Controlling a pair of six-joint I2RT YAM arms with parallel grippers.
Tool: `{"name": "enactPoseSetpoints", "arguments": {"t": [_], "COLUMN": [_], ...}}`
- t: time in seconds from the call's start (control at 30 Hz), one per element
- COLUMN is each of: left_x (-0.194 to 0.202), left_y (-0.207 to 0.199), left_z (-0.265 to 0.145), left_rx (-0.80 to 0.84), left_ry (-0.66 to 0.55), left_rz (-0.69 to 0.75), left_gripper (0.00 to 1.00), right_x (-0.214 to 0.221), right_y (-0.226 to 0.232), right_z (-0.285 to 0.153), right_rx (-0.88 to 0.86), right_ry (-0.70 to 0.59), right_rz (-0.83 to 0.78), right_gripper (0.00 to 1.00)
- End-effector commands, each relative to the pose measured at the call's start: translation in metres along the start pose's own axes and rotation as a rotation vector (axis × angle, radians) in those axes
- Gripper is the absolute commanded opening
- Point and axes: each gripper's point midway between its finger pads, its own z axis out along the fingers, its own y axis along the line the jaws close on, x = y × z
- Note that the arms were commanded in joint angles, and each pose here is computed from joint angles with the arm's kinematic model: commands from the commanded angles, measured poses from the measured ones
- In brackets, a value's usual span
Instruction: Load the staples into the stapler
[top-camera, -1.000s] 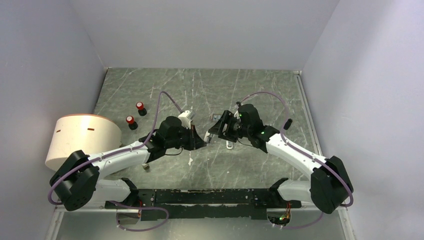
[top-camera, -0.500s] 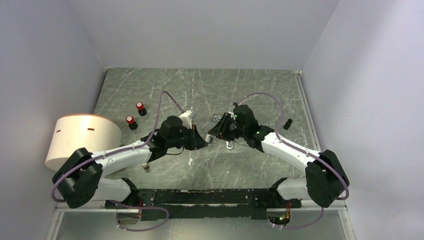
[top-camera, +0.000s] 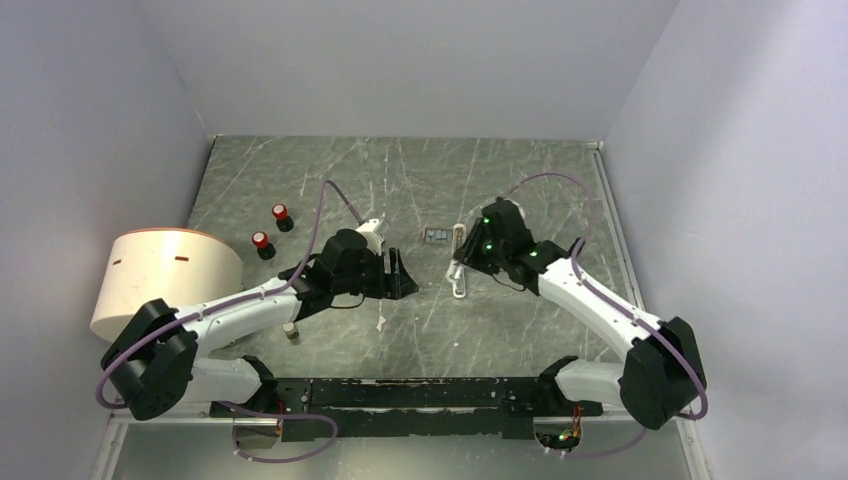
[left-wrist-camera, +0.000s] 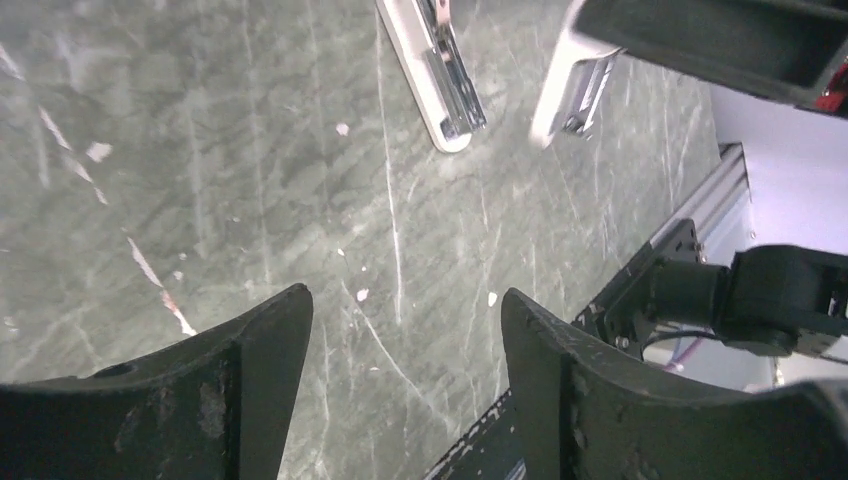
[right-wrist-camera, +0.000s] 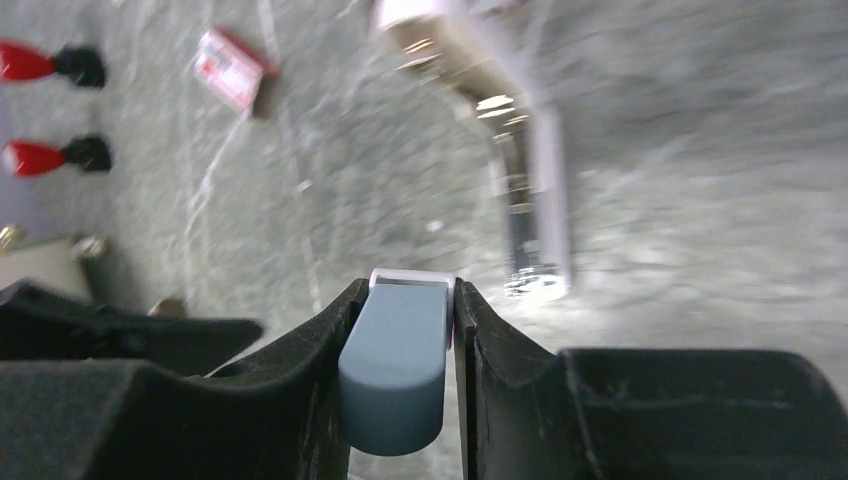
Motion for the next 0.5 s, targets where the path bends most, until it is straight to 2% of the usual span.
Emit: {"name": "enactPoseSetpoints", "arguments": {"t": [0.0, 0.17, 0.47], "left_x": [-0.026, -0.031, -0.031], "left_y": [0.004, 0.021, 0.028], "left_z": [-0.011, -0.016, -0.021], "left_rx": [-0.096, -0.206, -0.275], "left_ry": [-0.074, -0.077, -0.054], "left_rz": [0.054, 0.066, 0.057], "left_gripper": [0.74, 0.76, 0.76], "right_x": [-0.027, -0.032, -0.018], "right_y": [-0.074, -0.125, -0.158], "right_z": [-0.021, -0.022, 0.004], "right_rx": [0.252, 0.373, 0.414], "right_ry": [-0.084, -0.057, 0.037], "right_rz": [-0.031, -0.019, 0.008], "right_gripper": [0.29, 0.3, 0.33]}}
